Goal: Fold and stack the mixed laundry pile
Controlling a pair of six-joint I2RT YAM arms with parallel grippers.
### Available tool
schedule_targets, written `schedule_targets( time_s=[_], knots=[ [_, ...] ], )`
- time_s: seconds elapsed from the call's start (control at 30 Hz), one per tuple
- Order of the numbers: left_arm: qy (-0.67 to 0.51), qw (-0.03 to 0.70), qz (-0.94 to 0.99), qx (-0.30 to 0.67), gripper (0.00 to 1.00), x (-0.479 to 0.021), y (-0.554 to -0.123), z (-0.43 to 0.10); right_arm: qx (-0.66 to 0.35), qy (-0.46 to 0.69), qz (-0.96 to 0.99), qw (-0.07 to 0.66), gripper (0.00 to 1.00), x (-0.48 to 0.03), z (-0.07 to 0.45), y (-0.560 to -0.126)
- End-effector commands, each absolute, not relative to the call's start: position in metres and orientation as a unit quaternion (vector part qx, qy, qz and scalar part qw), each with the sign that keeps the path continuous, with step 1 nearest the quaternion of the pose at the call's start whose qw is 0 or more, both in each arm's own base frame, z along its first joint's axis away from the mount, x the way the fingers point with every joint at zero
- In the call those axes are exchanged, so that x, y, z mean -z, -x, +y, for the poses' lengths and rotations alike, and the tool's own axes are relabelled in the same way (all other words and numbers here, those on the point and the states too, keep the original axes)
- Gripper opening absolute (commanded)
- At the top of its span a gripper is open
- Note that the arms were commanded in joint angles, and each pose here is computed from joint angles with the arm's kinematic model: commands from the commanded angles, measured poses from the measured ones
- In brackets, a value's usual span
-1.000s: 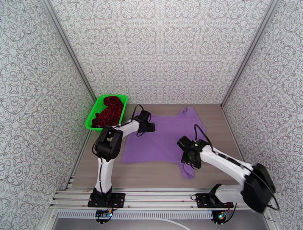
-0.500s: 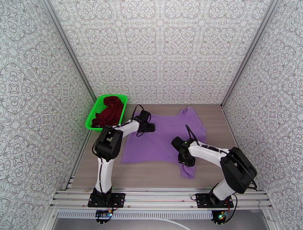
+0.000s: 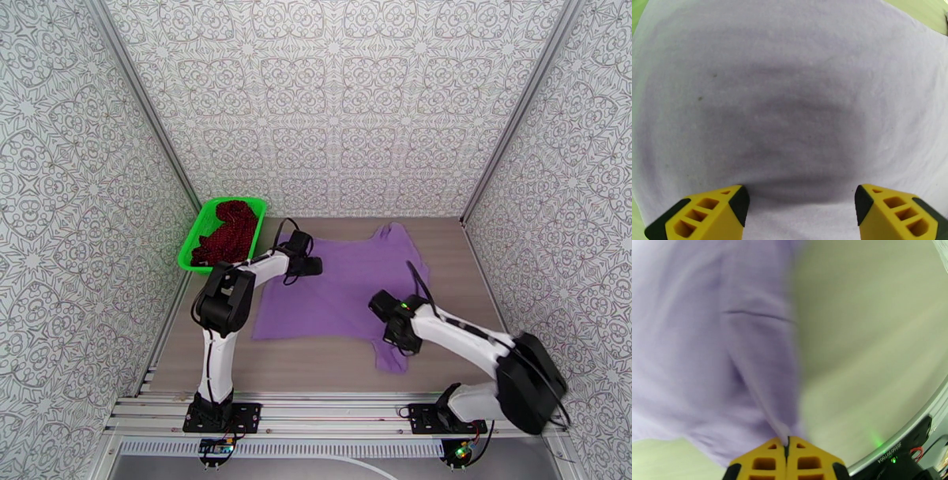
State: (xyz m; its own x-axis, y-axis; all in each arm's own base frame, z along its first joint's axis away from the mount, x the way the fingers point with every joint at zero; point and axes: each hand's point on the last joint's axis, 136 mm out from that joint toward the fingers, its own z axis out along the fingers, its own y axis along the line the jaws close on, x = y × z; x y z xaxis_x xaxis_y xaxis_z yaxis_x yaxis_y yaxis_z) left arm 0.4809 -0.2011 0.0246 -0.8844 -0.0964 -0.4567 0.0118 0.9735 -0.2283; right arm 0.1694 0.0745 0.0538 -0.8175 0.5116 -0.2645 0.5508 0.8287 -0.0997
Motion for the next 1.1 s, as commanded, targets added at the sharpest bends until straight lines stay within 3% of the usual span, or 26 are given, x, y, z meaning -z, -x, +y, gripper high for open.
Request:
schedule_targets(
  time_s=[0.0, 0.1, 0.13, 0.27, 0.43, 0.6, 0.8, 0.93, 1.07],
  knots=[
    [0.046, 0.145, 0.987, 0.052, 0.77, 0.034, -0.443, -0.158, 0.098, -0.366, 0.919, 0.107, 0.0, -0.043, 0.047, -0.135],
    [0.039, 0.146, 0.987, 0.059, 0.76, 0.033, -0.445, -0.16, 0.102, -0.421, 0.893, 0.125, 0.01, -0.053, 0.027, -0.117],
    [0.038, 0.146, 0.987, 0.061, 0.76, 0.034, -0.445, -0.161, 0.107, -0.432, 0.886, 0.13, 0.06, -0.056, 0.02, -0.113],
    [0.033, 0.147, 0.985, 0.079, 0.78, 0.033, -0.446, -0.169, 0.102, -0.44, 0.879, 0.15, 0.47, -0.064, 0.014, -0.113],
    [0.017, 0.155, 0.983, 0.093, 0.81, 0.021, -0.448, -0.18, 0.107, -0.408, 0.892, 0.161, 0.68, -0.078, 0.019, -0.127],
    [-0.01, 0.17, 0.98, 0.103, 0.83, -0.008, -0.448, -0.197, 0.12, -0.338, 0.914, 0.189, 0.67, -0.108, 0.025, -0.151],
    [-0.023, 0.211, 0.973, 0.089, 0.88, -0.074, -0.44, -0.194, 0.04, -0.22, 0.954, 0.2, 0.62, -0.128, 0.072, -0.218],
    [-0.011, 0.247, 0.967, 0.06, 0.93, -0.125, -0.427, -0.169, -0.019, -0.212, 0.955, 0.207, 0.41, -0.121, 0.075, -0.284],
    [0.014, 0.264, 0.963, 0.059, 0.96, -0.155, -0.405, -0.142, -0.025, -0.205, 0.961, 0.183, 0.31, -0.092, 0.064, -0.351]
  ],
)
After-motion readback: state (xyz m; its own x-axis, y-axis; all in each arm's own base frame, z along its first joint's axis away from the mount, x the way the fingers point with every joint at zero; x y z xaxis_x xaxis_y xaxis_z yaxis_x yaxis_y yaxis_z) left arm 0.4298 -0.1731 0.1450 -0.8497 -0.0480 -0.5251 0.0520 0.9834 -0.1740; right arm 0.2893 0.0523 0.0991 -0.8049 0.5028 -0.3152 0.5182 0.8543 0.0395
